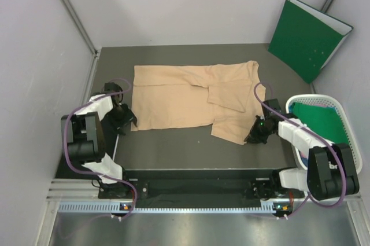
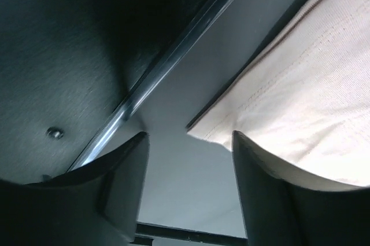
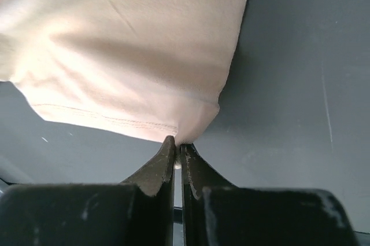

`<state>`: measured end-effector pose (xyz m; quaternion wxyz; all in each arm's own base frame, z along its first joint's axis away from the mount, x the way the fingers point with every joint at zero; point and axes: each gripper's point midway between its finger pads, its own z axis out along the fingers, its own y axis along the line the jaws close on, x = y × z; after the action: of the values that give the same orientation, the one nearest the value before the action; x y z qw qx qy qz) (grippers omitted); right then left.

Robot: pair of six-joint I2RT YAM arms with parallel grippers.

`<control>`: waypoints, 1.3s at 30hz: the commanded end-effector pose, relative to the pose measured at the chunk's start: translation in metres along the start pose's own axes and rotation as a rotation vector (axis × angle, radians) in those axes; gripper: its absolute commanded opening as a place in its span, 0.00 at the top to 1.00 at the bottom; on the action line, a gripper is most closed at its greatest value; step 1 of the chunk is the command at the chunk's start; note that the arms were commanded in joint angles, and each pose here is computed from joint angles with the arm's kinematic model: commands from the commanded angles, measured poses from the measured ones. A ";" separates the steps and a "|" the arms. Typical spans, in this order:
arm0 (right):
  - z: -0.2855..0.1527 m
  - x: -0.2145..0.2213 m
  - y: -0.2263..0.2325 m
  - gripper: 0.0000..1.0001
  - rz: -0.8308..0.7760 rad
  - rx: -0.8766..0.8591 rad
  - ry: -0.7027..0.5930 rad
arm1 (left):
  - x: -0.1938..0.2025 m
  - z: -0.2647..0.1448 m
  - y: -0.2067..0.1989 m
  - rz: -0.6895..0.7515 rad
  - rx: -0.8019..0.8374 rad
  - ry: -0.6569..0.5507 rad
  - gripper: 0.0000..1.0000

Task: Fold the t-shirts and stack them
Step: Grap the side of the flattened tshirt closest away from the robot with both arms, then fold the other side of the tshirt into a rectangle

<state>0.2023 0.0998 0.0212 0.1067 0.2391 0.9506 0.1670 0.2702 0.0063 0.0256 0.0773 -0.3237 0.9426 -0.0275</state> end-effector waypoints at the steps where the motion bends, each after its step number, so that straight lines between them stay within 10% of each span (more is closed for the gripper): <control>1: -0.019 -0.024 0.021 1.00 -0.028 -0.040 -0.095 | -0.011 0.009 -0.015 0.002 0.060 -0.005 0.40; 5: -0.027 -0.029 0.024 1.00 -0.038 -0.035 -0.117 | -0.012 0.020 -0.019 0.004 0.072 0.013 0.58; 9: -0.034 -0.033 0.025 1.00 -0.047 -0.028 -0.133 | -0.007 0.030 -0.015 0.012 0.042 0.047 1.00; 25: -0.110 -0.110 0.078 1.00 -0.201 -0.094 -0.374 | -0.057 -0.061 -0.049 0.035 0.162 -0.099 1.00; 39: -0.101 -0.218 0.142 1.00 -0.269 -0.209 -0.414 | -0.109 -0.049 -0.091 -0.004 0.221 -0.077 1.00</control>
<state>0.3802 0.0799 0.1665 0.3008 0.1549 0.9266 0.1642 0.3809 -0.0009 0.0894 0.1405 -0.3063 0.9355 -0.1066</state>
